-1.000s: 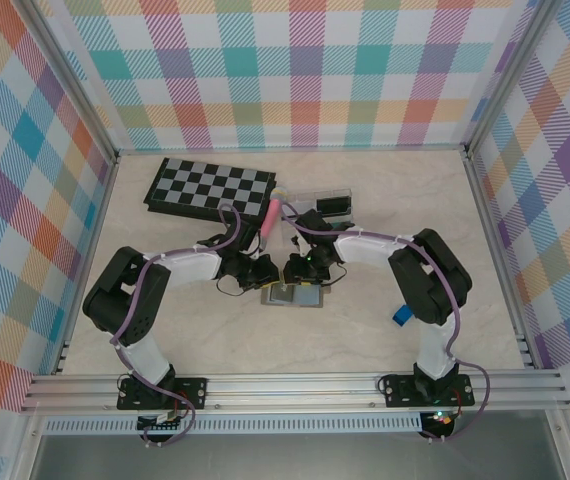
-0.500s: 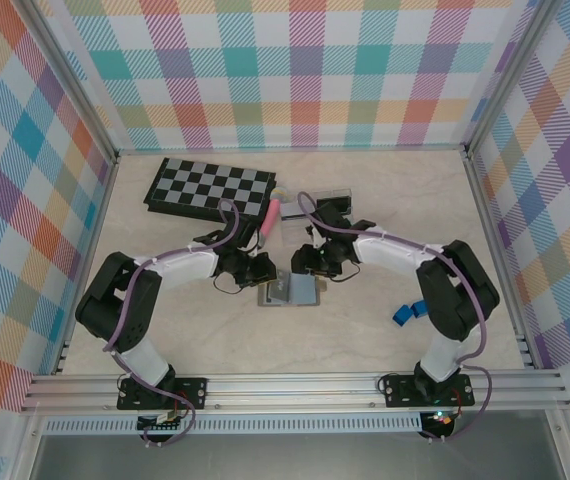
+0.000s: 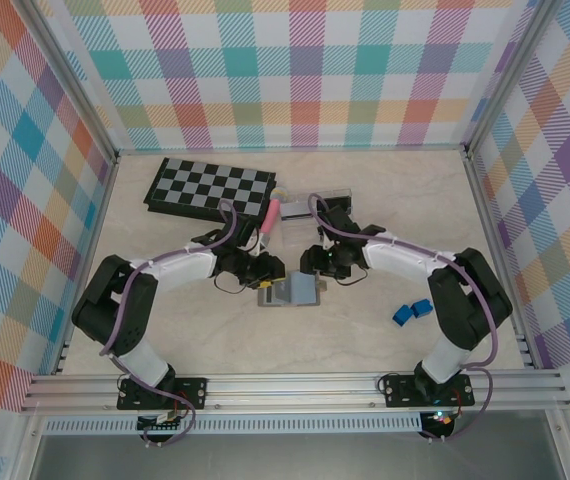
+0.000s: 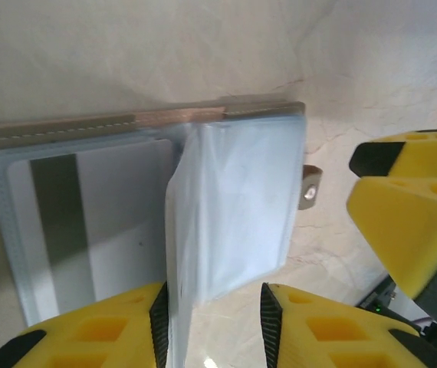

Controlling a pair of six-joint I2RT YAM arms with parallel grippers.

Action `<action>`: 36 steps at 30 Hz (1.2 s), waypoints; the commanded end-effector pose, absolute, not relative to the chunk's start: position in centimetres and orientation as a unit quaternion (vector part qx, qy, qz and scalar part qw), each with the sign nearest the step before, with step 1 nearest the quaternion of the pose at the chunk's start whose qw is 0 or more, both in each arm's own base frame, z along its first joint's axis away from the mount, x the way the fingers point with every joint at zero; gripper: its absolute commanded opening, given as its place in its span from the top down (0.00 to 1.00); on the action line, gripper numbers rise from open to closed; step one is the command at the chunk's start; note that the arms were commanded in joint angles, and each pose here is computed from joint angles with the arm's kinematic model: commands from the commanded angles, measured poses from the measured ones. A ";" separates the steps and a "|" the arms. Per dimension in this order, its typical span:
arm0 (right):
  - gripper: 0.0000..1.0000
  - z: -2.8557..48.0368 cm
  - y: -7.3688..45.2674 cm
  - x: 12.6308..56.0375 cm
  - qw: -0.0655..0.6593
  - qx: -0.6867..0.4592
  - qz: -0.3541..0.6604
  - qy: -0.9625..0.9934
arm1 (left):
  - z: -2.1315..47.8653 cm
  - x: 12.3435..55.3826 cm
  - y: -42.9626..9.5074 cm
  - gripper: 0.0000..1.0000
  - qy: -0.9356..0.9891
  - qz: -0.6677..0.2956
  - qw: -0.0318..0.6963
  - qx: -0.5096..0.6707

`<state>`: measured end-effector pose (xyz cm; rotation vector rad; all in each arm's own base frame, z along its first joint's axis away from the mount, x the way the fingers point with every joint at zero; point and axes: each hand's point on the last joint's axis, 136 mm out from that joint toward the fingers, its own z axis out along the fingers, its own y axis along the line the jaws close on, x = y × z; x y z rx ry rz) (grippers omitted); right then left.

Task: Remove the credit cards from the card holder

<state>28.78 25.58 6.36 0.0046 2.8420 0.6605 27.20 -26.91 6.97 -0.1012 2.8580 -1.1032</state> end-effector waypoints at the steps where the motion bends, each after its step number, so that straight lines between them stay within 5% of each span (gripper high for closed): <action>1: 0.44 7.2 24.9 29.1 0.136 0.035 0.238 0.961 | 8.7 26.7 -28.3 0.63 0.917 -0.396 0.038 -0.034; 24: 0.45 8.5 21.9 29.5 0.184 0.088 0.228 0.952 | 7.4 28.4 -29.5 0.63 0.926 -0.361 0.069 -0.088; 36: 0.65 7.6 27.0 28.3 0.134 -0.014 0.227 0.965 | 6.6 28.6 -26.7 0.77 0.927 -0.342 0.080 -0.135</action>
